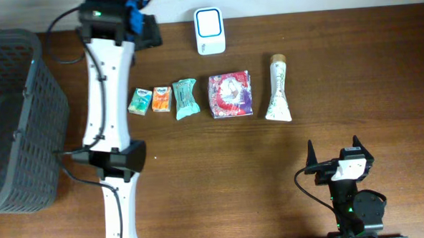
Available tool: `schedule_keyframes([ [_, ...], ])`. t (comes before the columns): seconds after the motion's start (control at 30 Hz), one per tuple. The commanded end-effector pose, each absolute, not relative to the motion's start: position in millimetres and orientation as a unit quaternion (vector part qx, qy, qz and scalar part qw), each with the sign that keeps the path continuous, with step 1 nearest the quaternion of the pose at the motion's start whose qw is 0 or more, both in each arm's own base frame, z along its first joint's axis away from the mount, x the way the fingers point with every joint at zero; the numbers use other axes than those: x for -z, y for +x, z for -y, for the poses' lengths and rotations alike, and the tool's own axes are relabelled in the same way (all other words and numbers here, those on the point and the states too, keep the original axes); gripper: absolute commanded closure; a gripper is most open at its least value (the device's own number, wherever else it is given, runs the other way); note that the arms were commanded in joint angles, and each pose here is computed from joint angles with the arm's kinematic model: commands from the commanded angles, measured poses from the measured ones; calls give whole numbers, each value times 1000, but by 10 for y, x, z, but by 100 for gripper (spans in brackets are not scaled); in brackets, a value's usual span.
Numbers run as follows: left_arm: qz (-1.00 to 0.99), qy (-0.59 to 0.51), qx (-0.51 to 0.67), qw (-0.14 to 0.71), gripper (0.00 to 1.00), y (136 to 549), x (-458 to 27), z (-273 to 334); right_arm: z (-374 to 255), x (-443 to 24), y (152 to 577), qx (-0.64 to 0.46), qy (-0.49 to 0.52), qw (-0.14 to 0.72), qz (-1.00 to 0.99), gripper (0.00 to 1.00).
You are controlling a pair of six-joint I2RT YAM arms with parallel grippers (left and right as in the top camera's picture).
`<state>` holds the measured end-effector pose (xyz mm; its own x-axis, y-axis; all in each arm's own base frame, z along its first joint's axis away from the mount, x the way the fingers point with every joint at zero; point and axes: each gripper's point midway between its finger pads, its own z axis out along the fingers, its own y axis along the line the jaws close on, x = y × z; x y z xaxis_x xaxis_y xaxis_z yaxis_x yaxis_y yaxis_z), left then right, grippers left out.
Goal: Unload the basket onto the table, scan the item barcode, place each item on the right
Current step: 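Raise the left arm aside and reach the right gripper to the white tube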
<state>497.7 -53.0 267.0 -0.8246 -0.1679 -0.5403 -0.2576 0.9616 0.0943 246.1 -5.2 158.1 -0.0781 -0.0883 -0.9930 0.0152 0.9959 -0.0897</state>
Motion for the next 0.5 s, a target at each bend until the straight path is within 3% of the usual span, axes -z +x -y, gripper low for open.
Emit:
schedule_keyframes([
  [0.0, -954, -132, -58, 263, 1, 4993, -2650, 280, 51, -1550, 2460, 41, -27, 676, -735, 2],
  [0.13, -954, -136, -56, 262, 1, 4996, -2648, 236, -9, -1559, 2461, 28, -39, 679, -733, 2],
  [0.2, -954, -136, -56, 262, 1, 4996, -2648, 236, -530, -1655, 2380, -82, -144, 689, -706, 2],
  [0.27, -954, -136, -57, 262, 1, 4996, -2648, 235, -1193, -1802, 1978, -231, -302, 675, -632, 2],
  [0.3, -954, -136, -56, 262, 1, 4996, -2648, 236, -1275, -1916, 1885, -243, -332, 686, -600, 2],
  [0.37, -954, -136, -56, 262, 1, 4996, -2648, 236, -1310, -2047, 1827, -258, -337, 696, -579, 2],
  [0.47, -954, -136, -56, 262, 1, 4996, -2648, 236, -1136, -2852, 1711, -233, -277, 804, -472, 1],
])
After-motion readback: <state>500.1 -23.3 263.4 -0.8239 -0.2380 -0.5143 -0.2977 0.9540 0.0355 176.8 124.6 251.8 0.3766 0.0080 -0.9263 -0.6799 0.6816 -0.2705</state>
